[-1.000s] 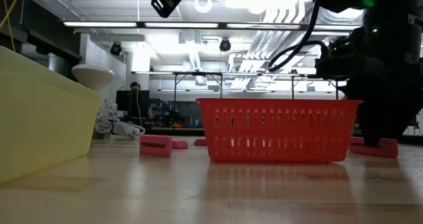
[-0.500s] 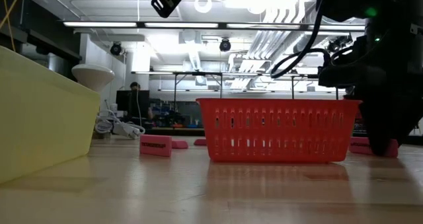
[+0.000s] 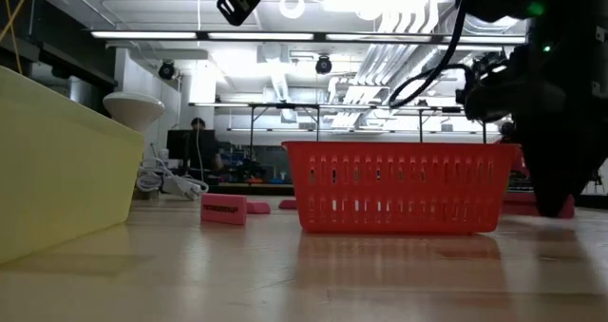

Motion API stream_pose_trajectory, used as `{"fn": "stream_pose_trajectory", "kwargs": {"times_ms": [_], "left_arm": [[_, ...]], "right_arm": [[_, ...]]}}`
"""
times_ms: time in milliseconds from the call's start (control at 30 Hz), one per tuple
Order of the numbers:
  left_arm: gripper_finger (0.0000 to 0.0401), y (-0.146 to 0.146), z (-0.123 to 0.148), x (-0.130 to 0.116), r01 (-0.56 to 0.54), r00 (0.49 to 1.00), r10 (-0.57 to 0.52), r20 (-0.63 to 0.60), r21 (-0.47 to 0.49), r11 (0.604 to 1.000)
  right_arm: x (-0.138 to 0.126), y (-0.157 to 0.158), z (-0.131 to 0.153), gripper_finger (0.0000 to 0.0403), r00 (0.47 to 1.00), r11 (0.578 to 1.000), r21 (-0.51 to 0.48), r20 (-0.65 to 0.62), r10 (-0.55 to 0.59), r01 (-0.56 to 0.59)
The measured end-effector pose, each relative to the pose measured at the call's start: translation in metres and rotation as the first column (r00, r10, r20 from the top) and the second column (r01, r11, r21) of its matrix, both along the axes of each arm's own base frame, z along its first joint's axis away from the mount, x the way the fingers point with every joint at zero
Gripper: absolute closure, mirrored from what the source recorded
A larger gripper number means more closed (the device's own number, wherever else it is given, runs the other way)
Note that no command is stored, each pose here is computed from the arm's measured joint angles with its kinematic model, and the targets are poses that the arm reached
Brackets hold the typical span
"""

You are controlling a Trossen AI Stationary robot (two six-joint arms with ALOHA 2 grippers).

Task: Pick & Place School Supplies
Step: Put the pink eraser into the red bin

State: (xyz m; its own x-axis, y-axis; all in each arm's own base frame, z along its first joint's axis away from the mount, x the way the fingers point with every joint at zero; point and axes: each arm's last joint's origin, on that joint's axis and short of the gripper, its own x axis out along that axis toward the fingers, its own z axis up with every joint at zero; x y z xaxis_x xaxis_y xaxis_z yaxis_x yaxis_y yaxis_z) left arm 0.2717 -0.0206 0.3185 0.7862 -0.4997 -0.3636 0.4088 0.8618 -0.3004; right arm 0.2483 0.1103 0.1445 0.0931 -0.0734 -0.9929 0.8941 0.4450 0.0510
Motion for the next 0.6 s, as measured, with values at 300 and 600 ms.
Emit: {"fn": "stream_pose_trajectory", "kwargs": {"times_ms": [300, 600], "left_arm": [[0.0333, 0.0, 0.0, 0.0, -0.006, 1.0, 0.006, -0.007, -0.012, 1.0], [0.0333, 0.0, 0.0, 0.0, -0.006, 1.0, 0.006, -0.009, -0.013, 1.0]], "right_arm": [[-0.006, -0.007, 0.031, 0.0372, 0.992, 0.999, -0.027, 0.122, 0.038, -0.035], [-0.006, -0.016, 0.064, 0.0373, 0.941, 0.997, -0.049, 0.33, 0.076, -0.063]]}}
